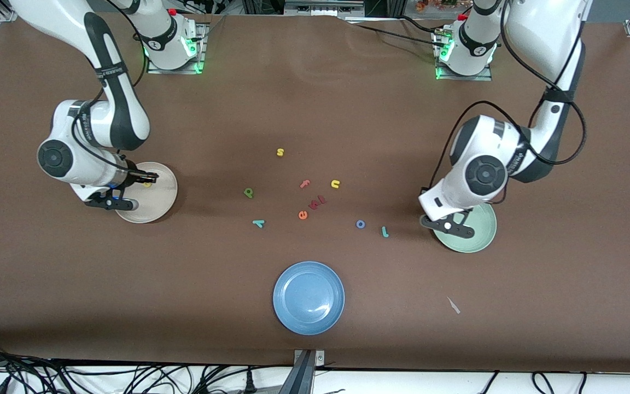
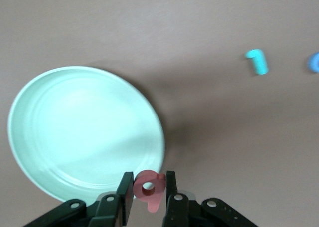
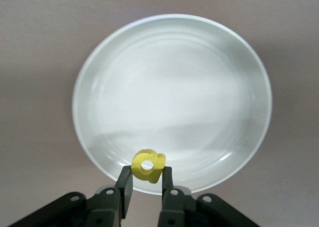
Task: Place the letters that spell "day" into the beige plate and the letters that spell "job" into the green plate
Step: 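Release the yellow letter on the beige plate while the left gripper drops the nine, then grasp the green letter with the right gripper while the left gripper reaches the cyan one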
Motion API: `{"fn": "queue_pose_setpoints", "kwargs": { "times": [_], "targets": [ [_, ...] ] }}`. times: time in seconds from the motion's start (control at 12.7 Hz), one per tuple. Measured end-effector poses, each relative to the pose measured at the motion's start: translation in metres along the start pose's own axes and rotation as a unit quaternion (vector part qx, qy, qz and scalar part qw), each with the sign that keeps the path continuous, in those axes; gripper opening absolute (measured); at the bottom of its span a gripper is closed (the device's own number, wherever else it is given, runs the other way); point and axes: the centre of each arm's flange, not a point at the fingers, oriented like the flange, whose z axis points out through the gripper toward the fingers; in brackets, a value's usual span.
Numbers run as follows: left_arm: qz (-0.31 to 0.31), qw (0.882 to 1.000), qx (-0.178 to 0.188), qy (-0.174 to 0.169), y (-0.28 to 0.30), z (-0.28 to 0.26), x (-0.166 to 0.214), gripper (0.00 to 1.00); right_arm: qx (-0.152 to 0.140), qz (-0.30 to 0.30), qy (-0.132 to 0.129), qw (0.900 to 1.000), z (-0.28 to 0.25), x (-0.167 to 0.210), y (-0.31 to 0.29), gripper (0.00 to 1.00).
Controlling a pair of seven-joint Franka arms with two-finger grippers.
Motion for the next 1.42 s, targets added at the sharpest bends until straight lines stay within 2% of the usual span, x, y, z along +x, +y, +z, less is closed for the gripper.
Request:
{"fn": "queue_pose_setpoints", "kwargs": {
  "times": [0.24,0.47,0.79,1.03,1.26,1.42],
  "targets": [
    [0.004,1.000,0.004,-0.026,-0.021,0.030,-0.003,0.27,0.001,0.011,0.008,1.000,-0.007,0.002,-0.014,0.67],
    [0.008,0.998,0.016,-0.052,-0.032,0.065,-0.002,0.27,0.001,0.018,0.021,1.000,-0.020,-0.001,-0.072,1.00],
    [-0.016,0.998,0.006,-0.062,-0.066,0.103,-0.001,0.27,0.014,0.034,0.028,0.999,-0.014,-0.014,-0.172,1.00],
    [-0.017,0.998,0.004,-0.062,-0.069,0.112,0.000,0.32,0.016,0.035,0.049,0.998,0.004,-0.015,-0.230,1.00],
    [-0.016,0.998,0.004,-0.057,-0.067,0.106,0.001,0.63,0.023,0.038,0.070,0.996,0.029,-0.015,-0.265,1.00],
    [-0.017,0.999,0.005,-0.048,-0.067,0.084,0.003,0.86,0.028,0.037,0.084,0.995,0.042,-0.017,-0.281,1.00]
  ]
}}
